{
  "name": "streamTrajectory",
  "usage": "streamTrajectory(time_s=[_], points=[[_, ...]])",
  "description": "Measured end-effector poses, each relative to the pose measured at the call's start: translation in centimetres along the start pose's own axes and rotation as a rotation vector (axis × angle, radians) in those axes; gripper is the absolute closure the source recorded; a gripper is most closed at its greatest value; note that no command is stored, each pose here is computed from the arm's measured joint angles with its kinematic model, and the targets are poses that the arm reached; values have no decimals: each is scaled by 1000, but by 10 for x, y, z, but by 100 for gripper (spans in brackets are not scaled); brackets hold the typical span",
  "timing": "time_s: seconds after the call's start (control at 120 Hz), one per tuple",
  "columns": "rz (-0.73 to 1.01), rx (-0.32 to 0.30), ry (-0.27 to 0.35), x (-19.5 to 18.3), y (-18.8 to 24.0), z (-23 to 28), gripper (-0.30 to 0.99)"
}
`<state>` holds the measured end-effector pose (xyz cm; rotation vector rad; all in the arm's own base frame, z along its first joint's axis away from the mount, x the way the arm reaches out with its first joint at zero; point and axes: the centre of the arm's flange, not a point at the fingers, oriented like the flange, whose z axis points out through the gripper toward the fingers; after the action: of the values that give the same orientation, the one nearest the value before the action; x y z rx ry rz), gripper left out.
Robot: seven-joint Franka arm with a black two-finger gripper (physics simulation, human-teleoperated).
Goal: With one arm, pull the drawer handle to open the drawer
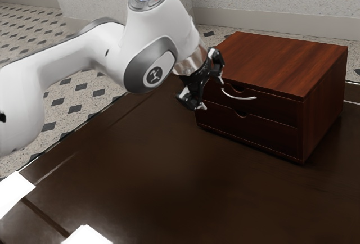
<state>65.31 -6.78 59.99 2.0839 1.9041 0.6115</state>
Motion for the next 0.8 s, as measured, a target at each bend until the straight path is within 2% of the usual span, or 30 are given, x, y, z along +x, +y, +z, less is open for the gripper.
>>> streamTrajectory(time_s=[0.125, 0.4, 0.8], points=[[-28, -12, -15, -21, -2, 6, 19], [-115, 6, 0, -17, -2, 34, 23], [-189, -80, 12, -5, 11, 47, 25]])
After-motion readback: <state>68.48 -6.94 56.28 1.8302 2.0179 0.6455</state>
